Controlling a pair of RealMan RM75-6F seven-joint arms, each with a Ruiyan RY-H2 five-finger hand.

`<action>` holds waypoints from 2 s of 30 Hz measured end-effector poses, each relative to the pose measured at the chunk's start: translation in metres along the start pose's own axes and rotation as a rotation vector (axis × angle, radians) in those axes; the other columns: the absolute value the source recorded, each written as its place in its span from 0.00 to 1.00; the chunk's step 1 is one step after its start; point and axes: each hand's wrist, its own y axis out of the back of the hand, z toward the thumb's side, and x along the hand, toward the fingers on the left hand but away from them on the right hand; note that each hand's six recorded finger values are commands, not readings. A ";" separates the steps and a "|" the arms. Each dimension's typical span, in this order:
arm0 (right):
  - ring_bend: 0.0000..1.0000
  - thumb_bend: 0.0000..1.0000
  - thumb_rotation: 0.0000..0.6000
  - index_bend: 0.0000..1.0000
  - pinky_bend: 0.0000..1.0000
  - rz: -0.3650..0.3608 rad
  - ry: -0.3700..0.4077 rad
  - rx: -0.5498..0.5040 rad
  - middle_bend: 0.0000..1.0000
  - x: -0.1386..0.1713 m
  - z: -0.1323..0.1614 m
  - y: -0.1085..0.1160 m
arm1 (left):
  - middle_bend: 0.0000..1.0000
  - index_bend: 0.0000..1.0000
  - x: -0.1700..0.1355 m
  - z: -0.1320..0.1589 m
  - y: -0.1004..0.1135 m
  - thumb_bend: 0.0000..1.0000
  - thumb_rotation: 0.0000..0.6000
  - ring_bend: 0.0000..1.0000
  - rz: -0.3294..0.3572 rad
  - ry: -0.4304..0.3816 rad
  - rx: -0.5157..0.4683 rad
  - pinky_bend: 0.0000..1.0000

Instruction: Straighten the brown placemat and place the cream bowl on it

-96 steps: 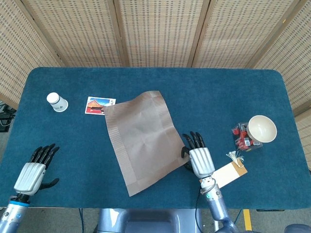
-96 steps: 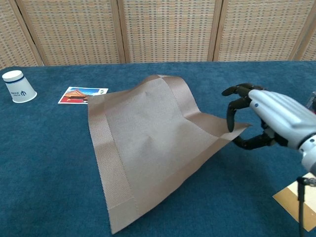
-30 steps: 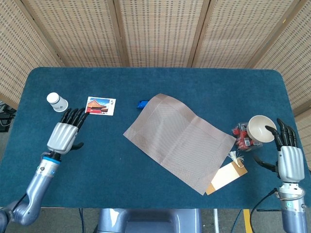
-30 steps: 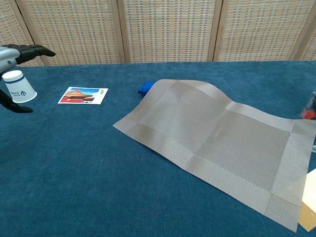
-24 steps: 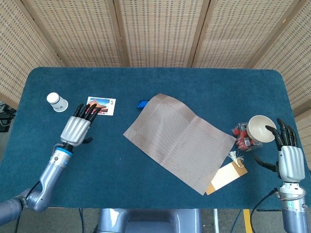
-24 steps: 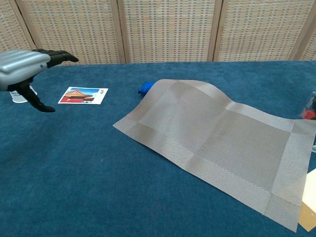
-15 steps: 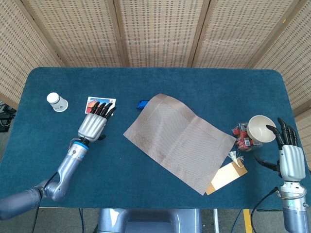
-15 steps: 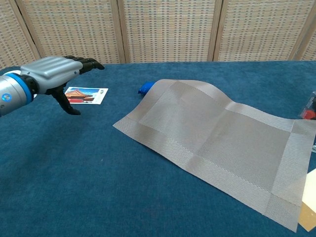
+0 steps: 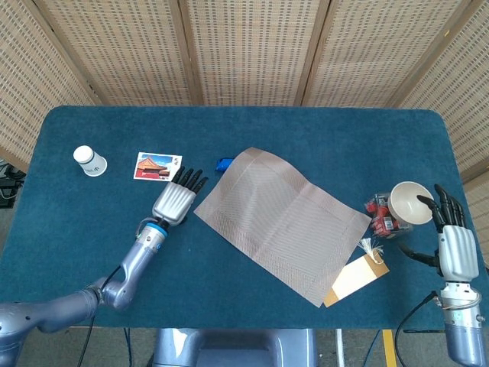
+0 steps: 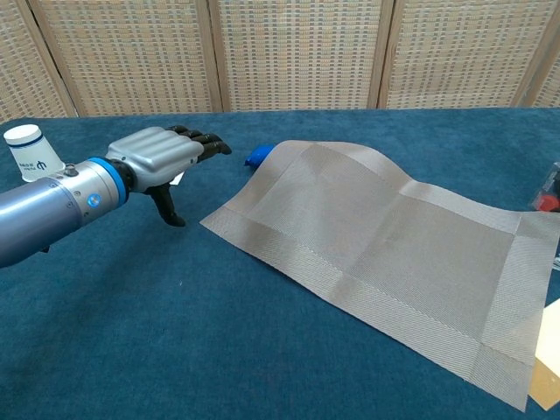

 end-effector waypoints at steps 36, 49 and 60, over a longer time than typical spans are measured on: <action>0.00 0.21 1.00 0.21 0.00 -0.018 -0.005 -0.067 0.00 -0.003 -0.001 0.007 | 0.00 0.08 0.031 0.037 -0.015 0.34 1.00 0.00 -0.009 -0.011 0.126 0.00; 0.00 0.22 1.00 0.21 0.00 -0.003 0.002 -0.094 0.00 -0.002 0.002 0.006 | 0.00 0.13 0.035 0.054 -0.011 0.52 1.00 0.00 0.038 -0.016 0.112 0.00; 0.00 0.23 1.00 0.22 0.00 -0.002 0.012 -0.102 0.00 -0.001 0.004 0.005 | 0.00 0.74 0.032 0.054 -0.003 0.53 1.00 0.00 0.098 -0.015 0.072 0.00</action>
